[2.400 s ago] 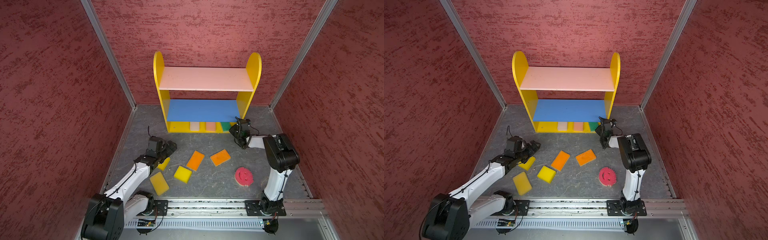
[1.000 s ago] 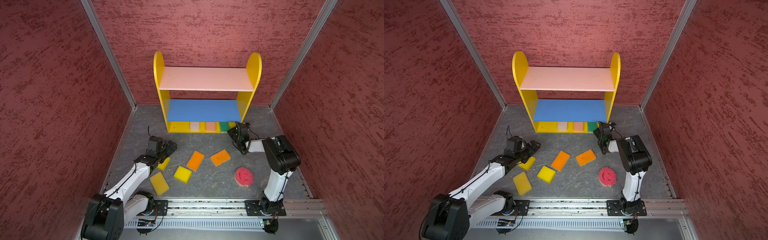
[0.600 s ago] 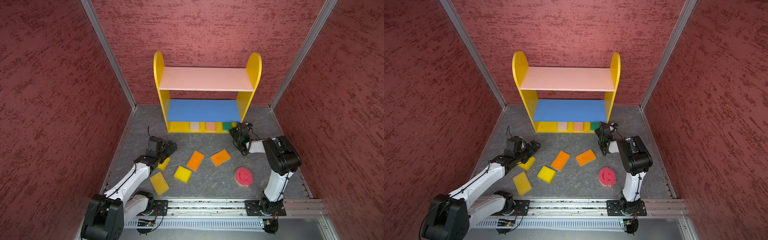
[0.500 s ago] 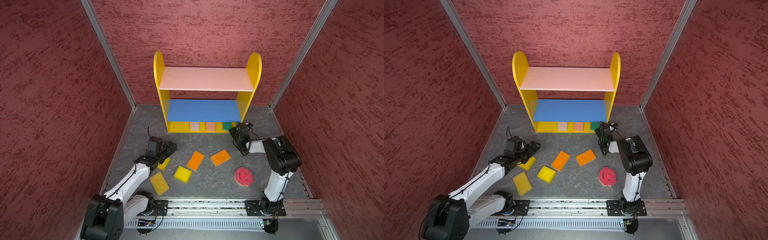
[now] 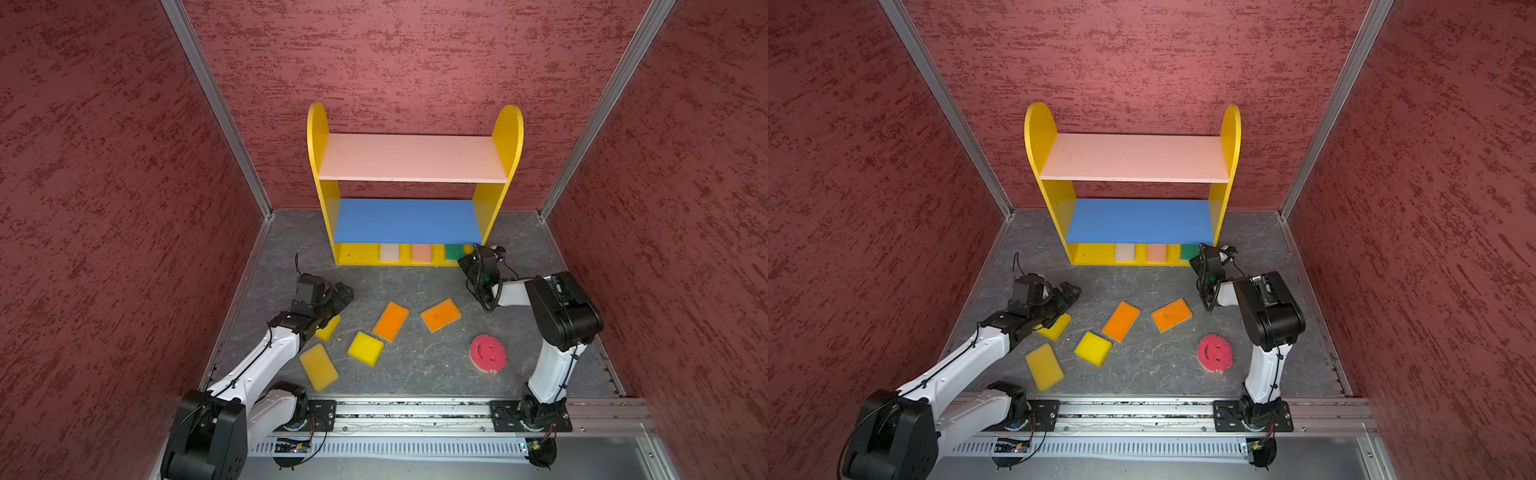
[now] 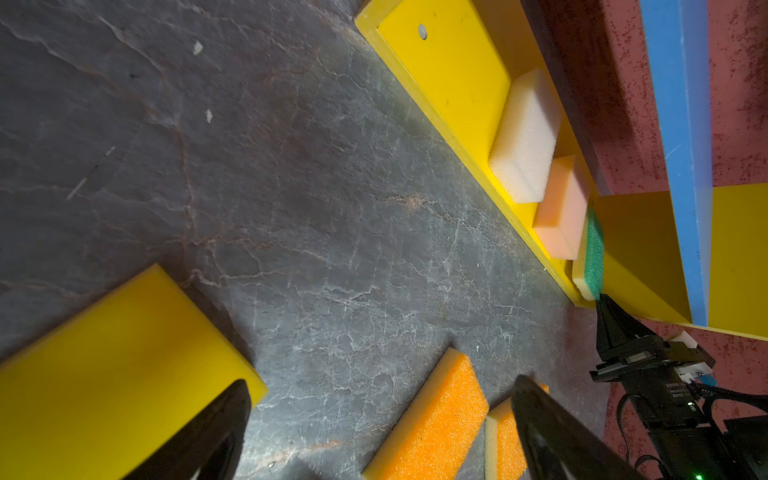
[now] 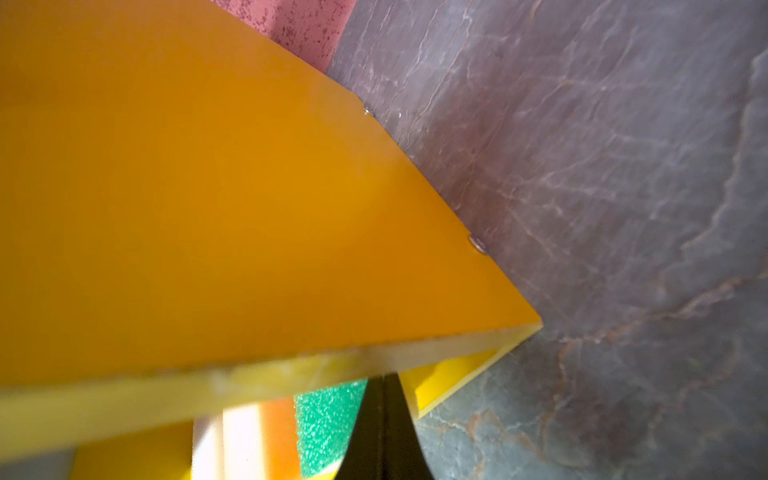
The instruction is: Place and organize the cleaning sponges onto the shelf
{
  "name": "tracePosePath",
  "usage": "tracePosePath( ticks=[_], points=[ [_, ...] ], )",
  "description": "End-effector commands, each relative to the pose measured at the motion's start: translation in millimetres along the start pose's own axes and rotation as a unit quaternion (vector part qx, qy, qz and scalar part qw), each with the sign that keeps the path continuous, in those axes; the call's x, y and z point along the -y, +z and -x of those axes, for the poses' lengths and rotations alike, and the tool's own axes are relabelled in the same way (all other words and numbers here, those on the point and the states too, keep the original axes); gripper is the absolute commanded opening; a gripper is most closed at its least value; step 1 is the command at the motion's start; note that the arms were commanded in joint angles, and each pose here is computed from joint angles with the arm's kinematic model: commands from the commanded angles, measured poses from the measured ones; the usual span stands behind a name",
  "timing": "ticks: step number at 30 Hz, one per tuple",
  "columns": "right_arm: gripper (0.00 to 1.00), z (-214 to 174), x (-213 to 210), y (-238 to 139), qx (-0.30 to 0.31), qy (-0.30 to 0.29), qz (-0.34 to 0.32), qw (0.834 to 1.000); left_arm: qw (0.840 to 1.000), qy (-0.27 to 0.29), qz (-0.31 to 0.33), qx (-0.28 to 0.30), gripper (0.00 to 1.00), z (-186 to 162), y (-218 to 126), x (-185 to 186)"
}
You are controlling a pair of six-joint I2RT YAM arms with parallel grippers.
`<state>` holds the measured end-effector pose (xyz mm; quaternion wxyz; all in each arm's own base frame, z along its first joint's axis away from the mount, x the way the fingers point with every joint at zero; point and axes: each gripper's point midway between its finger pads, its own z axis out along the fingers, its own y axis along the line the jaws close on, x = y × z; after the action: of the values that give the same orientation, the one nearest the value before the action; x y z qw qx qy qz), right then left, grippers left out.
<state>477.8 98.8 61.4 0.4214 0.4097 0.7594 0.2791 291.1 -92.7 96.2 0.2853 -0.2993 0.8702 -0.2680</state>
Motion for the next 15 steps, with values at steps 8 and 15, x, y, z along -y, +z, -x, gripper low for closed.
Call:
tracePosePath(
  ticks=[8,15],
  points=[
    [0.00,2.5,2.6,8.9,0.000,0.012,-0.003,1.000,1.000,0.001,-0.003,0.002,0.98,0.7,-1.9,2.4],
    [0.00,7.6,7.7,8.4,0.003,0.018,-0.006,1.000,1.000,0.000,-0.004,-0.001,0.98,0.7,0.2,3.6]
  ],
)
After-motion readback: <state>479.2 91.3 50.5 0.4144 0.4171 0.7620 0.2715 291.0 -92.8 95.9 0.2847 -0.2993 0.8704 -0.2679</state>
